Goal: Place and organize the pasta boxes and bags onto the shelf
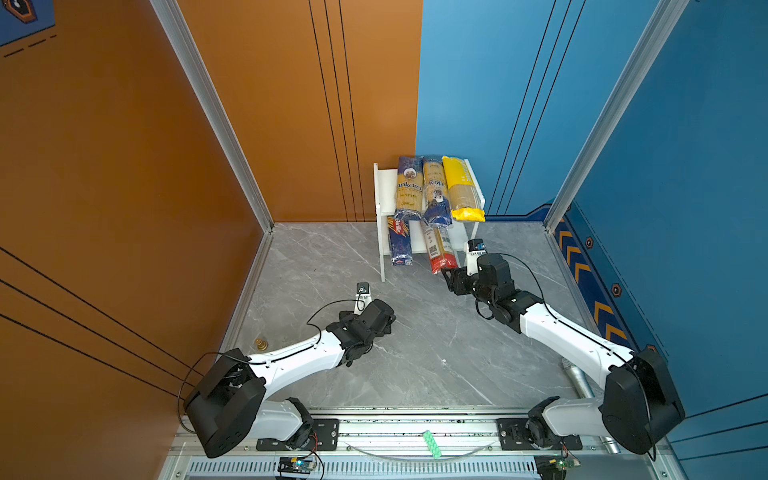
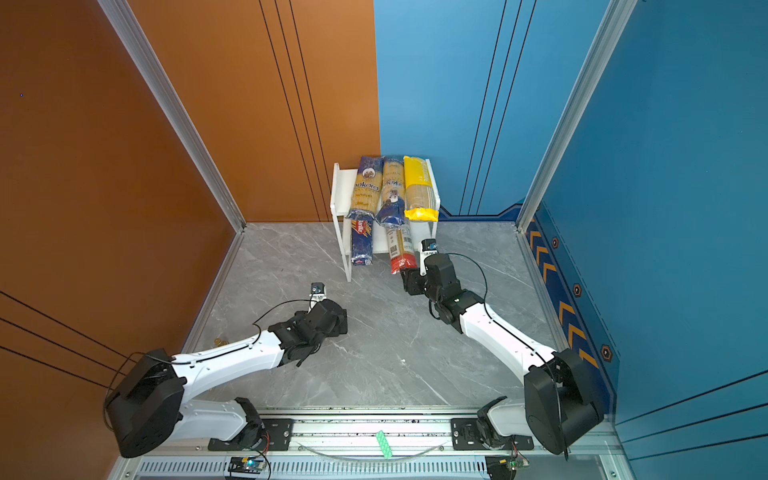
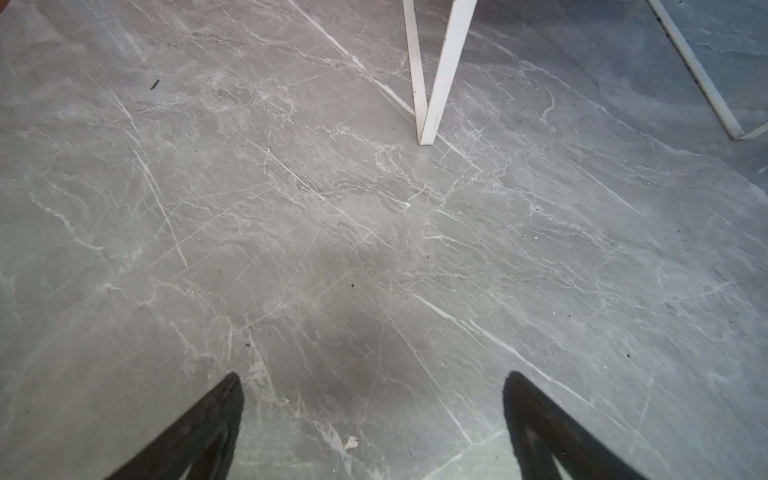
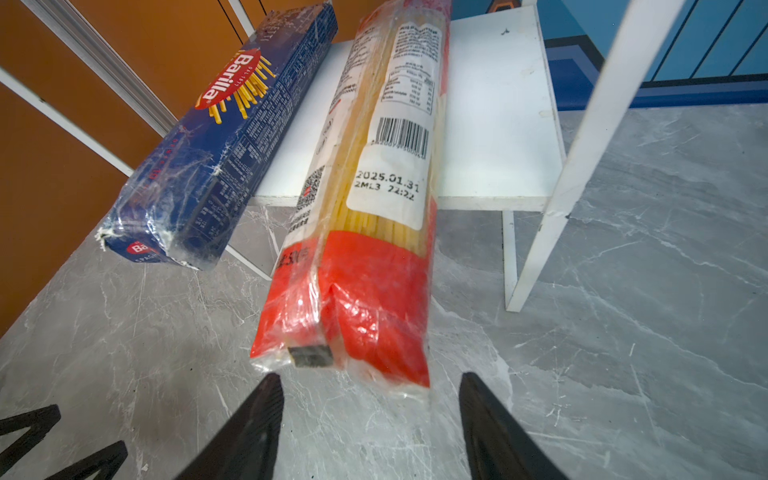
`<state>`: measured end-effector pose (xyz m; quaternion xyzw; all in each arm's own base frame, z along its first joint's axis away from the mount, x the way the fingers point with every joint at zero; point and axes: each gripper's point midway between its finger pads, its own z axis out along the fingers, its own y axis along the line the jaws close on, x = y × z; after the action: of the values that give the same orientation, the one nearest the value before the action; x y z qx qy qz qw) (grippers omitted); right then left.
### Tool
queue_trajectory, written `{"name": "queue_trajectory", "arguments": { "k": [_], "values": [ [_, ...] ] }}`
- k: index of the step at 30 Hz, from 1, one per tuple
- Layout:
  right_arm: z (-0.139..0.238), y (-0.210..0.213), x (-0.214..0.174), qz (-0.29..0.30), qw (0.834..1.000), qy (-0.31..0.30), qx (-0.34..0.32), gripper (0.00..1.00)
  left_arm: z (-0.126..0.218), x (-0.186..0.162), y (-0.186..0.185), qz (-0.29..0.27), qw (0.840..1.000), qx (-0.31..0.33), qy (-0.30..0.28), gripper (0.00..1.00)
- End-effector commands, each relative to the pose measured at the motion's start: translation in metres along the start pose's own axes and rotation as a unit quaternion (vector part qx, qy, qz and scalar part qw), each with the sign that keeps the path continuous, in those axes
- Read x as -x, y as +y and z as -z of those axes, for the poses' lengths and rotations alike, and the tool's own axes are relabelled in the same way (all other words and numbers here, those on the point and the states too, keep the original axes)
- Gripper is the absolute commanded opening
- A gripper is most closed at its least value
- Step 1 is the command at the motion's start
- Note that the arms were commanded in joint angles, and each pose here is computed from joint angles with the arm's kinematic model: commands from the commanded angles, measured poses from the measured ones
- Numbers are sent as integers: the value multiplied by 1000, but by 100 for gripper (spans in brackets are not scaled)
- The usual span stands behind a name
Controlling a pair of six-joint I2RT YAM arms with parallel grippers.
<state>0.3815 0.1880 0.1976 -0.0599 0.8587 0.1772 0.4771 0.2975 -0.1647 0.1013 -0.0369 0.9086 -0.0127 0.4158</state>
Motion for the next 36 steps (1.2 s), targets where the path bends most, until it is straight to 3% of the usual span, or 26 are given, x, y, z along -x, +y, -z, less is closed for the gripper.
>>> {"name": "queue_trajectory", "arguments": {
  "k": [1, 20, 36],
  "values": [
    [-2, -7, -5, 5, 1000, 1, -19, 65, 1, -1, 0, -1, 1000, 2, 3, 98],
    [-33, -8, 2, -10, 1000, -8, -22, 65, 4, 3, 0, 0, 1000, 4, -3, 98],
    [-32, -7, 18, -24, 999, -26, -14, 65, 4, 0, 3, -10, 1000, 12, 5, 98]
  ]
}}
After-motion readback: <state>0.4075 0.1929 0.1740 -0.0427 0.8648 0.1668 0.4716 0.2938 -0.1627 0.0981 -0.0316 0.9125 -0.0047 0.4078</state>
